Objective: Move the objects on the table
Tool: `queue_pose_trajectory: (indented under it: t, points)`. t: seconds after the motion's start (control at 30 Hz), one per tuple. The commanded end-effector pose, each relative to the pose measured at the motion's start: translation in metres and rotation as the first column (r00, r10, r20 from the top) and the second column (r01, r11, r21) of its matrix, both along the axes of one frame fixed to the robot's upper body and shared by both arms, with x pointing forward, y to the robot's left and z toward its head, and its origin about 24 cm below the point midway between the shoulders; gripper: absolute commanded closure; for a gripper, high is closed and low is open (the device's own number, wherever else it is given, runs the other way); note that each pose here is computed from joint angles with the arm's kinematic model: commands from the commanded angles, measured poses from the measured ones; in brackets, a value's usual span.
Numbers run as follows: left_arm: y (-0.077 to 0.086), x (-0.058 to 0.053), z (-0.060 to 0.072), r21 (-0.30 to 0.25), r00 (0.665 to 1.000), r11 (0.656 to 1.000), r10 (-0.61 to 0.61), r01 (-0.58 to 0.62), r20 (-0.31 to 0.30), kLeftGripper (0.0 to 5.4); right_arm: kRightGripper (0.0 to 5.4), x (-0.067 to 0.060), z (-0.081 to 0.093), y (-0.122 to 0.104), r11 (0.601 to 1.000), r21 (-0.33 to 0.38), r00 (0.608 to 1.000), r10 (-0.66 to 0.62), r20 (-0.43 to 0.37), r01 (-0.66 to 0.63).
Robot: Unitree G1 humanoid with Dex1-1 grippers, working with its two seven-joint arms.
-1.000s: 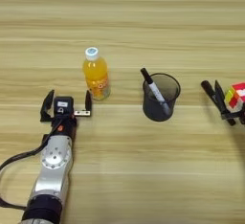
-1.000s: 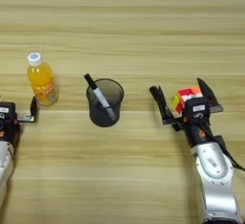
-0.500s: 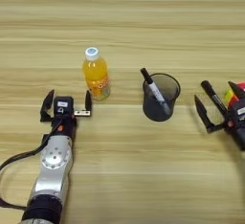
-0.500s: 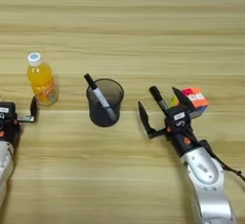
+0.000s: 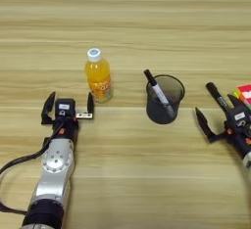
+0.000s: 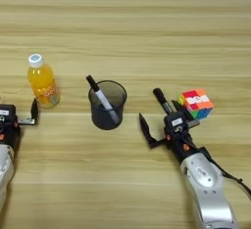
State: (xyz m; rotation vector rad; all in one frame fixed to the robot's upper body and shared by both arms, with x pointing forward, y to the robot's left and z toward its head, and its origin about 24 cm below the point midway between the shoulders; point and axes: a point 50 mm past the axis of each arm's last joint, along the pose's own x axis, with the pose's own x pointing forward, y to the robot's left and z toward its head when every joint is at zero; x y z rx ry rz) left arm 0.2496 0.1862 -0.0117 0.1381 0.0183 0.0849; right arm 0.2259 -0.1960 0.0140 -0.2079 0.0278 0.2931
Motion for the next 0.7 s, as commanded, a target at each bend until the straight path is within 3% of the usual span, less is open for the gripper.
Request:
queue_pose_trajectory:
  t: [0.03, 0.27, 0.7]
  points:
    - [-0.002, 0.0, 0.001, 0.002, 1.0, 1.0, -0.005, 0.005, 0.003, 0.0, 0.03, 0.003, 0.0, -0.003, 1.0, -0.002, 1.0, -0.013, -0.007, 0.013]
    - [-0.002, 0.0, 0.001, 0.001, 1.0, 1.0, -0.008, 0.008, 0.001, 0.0, 0.03, 0.006, -0.005, -0.005, 1.0, 0.009, 0.999, -0.022, -0.037, 0.022]
    - [-0.003, 0.001, 0.001, 0.001, 1.0, 1.0, -0.012, 0.012, 0.001, 0.0, 0.03, 0.01, -0.015, -0.013, 0.989, 0.11, 0.987, -0.087, -0.135, 0.102]
